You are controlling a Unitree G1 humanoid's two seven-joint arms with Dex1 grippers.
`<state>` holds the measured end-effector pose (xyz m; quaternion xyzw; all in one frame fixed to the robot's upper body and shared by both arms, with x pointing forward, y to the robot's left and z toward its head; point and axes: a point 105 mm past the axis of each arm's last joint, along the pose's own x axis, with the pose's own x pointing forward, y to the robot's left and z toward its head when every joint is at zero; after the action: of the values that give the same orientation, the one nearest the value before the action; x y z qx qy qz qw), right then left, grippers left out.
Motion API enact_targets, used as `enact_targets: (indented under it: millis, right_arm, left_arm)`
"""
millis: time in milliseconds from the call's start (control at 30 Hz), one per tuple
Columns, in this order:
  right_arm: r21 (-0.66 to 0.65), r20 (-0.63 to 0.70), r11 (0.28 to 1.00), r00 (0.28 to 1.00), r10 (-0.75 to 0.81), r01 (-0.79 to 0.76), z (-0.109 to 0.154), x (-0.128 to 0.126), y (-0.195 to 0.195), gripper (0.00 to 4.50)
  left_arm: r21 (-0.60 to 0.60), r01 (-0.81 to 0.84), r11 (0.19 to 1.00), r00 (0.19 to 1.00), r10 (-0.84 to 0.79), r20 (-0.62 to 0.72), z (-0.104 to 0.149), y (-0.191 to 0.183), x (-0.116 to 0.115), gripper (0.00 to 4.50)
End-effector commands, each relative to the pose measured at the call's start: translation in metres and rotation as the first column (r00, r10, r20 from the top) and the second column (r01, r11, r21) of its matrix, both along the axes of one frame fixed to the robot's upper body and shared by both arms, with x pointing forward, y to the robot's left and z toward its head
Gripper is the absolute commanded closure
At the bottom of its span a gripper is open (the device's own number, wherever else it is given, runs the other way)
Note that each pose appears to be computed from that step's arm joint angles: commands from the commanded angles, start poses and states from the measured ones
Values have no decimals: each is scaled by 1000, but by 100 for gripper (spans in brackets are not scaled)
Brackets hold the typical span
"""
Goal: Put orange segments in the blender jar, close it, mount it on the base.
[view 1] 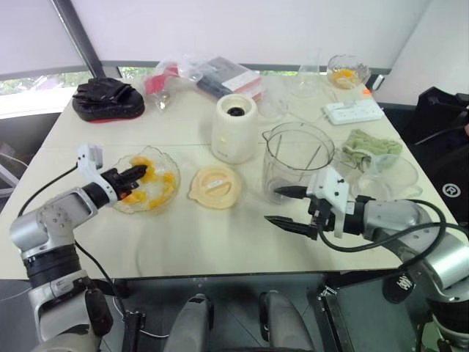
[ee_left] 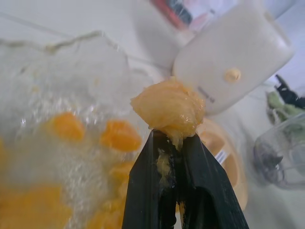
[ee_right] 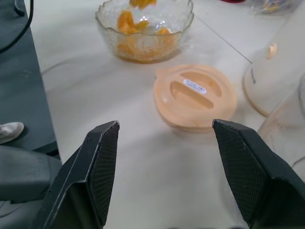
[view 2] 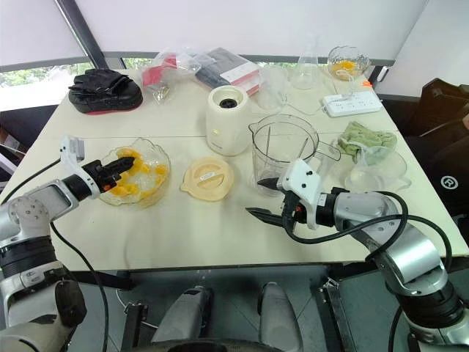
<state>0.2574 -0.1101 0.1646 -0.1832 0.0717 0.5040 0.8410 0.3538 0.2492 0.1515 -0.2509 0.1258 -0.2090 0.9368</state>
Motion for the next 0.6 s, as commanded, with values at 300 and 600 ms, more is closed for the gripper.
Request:
enact_targets:
  millis: [300, 600]
  right_arm:
    - [34, 70, 997, 995, -69, 67, 8, -4, 0, 122]
    - [85, 97, 980, 977, -190, 182, 4, -8, -1, 122]
  left_arm:
    - [133, 223, 966, 906, -256, 337, 130, -63, 26, 439]
    - [338, 569, 750, 632, -662, 403, 189, -172, 30, 439]
